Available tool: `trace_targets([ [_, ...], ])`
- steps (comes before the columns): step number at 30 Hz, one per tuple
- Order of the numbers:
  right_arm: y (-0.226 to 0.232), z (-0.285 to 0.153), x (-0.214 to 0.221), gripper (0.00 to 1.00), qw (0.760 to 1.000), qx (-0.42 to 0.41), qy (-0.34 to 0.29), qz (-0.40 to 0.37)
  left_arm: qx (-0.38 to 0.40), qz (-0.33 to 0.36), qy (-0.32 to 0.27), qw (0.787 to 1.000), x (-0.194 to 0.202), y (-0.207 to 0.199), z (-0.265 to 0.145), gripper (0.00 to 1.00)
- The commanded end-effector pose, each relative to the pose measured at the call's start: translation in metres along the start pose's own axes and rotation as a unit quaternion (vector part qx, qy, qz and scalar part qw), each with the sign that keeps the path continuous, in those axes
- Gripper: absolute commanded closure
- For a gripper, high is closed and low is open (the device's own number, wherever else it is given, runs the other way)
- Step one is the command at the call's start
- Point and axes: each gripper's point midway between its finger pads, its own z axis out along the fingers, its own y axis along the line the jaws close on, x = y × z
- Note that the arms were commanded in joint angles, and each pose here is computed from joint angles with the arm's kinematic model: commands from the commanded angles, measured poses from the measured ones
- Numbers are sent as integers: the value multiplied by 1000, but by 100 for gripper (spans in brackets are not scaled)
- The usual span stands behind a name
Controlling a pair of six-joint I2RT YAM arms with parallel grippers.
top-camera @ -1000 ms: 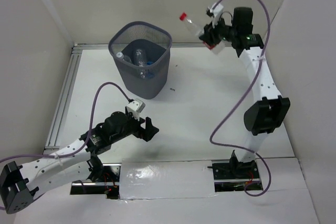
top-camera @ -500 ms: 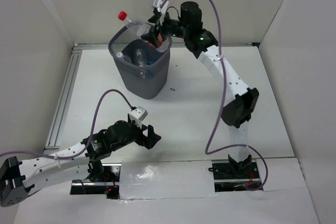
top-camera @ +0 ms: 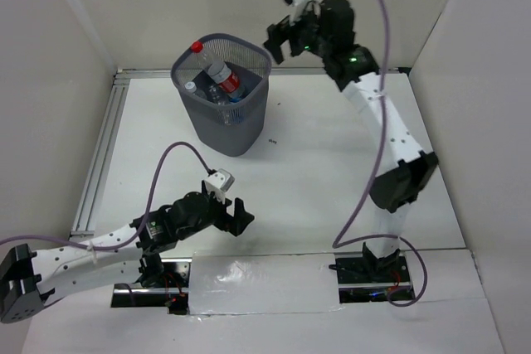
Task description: Put the plastic bottles in the bin
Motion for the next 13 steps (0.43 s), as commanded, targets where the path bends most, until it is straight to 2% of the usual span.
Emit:
trace_targets([
  [1, -61, -87, 2, 1, 984, 168, 43, 42, 17, 11, -36, 999, -32, -17, 5, 0],
  [3, -68, -111, 39, 1, 969, 216, 101, 63, 15, 12, -32, 999, -32, -17, 7, 0],
  [4, -66, -132, 39, 1, 964, 237, 102, 67, 20, 15, -43, 999, -41, -21, 7, 0],
  [5, -58, -139, 86, 1, 954, 246, 155, 77, 20, 16, -43, 999, -43, -23, 8, 0],
  [6, -53, -150, 103, 1, 949, 253, 173, 78, 14, 21, -44, 999, -43, -21, 11, 0],
  [7, -53, -164, 118, 1, 943, 264, 184, 85, 15, 26, -47, 998, -48, -23, 12, 0],
  [8, -51, -187, 115, 1, 942, 276, 171, 85, 17, 29, -51, 998, -54, -26, 12, 0],
  [9, -39, -196, 153, 1, 936, 266, 209, 94, 17, 29, -51, 998, -56, -27, 13, 0],
  [10, -39, -209, 164, 1, 931, 276, 216, 102, 17, 35, -51, 998, -59, -29, 15, 0],
  [11, -33, -225, 161, 1, 934, 277, 203, 102, 14, 36, -46, 998, -57, -28, 15, 0],
  [12, -25, -234, 190, 1, 928, 276, 227, 108, 13, 41, -43, 998, -59, -29, 17, 0],
  [13, -16, -237, 195, 1, 932, 260, 221, 119, 13, 41, -43, 998, -59, -29, 17, 0],
])
